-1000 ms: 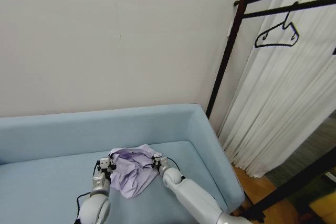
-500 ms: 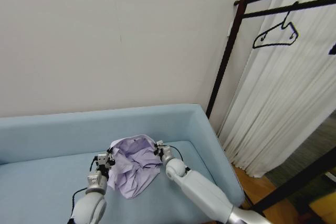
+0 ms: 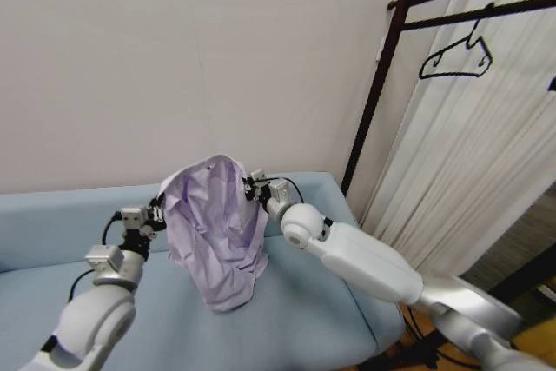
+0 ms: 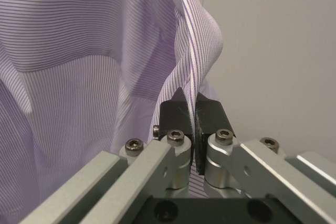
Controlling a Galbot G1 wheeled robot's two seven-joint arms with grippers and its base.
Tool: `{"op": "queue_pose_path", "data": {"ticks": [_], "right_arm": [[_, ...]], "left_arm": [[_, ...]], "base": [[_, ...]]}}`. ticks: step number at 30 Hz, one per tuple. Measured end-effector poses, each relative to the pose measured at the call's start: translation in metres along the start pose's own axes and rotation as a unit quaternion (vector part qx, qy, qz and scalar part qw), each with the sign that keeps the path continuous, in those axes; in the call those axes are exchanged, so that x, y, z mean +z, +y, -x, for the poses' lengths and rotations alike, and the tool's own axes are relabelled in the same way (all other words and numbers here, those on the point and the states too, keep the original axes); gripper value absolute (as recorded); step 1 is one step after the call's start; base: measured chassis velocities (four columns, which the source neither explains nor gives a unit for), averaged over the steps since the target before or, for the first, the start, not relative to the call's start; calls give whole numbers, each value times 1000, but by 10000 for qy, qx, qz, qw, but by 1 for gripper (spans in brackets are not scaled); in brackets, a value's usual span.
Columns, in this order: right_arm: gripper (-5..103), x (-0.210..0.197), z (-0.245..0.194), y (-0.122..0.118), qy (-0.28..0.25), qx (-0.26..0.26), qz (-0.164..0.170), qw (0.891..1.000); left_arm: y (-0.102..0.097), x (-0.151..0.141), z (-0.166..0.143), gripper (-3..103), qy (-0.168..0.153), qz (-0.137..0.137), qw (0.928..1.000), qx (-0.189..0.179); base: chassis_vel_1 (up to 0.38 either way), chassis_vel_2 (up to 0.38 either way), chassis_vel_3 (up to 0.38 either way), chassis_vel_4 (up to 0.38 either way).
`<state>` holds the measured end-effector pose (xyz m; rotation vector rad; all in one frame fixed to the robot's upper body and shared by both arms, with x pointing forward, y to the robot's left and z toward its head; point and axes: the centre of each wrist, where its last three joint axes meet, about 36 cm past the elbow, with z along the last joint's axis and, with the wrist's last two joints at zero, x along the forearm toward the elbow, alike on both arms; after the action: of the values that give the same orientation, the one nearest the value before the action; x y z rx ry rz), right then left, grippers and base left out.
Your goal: Pick up the clothes from the sofa and hang them on the clothes hanger.
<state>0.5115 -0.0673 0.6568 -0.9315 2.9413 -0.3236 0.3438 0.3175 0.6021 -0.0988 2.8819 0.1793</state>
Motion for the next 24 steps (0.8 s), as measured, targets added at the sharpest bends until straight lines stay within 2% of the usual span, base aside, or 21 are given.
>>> {"op": "queue_pose_path", "data": {"ticks": [6,12,17,24], "right_arm": [[1,-45,-1,-20,-113,42,-176,9998],[1,-60,-6,-35,-174,224,-258,9993],[1,-75,-5,-42,-372,326,-352,9982],[1,-88,-2,-42,-508,357,-420,9972]], "left_arm": [[22,-25,15,1,-237,52,9995,-187],[40,-39,31,1,-380,80,9984,-403],[45,-51,37,1,-481,107,9981,-376],[41,-60,37,1,-559,110,9980,-292]], "base": [[0,0,0,0],[0,0,0,0],[0,0,0,0],[0,0,0,0]]}}
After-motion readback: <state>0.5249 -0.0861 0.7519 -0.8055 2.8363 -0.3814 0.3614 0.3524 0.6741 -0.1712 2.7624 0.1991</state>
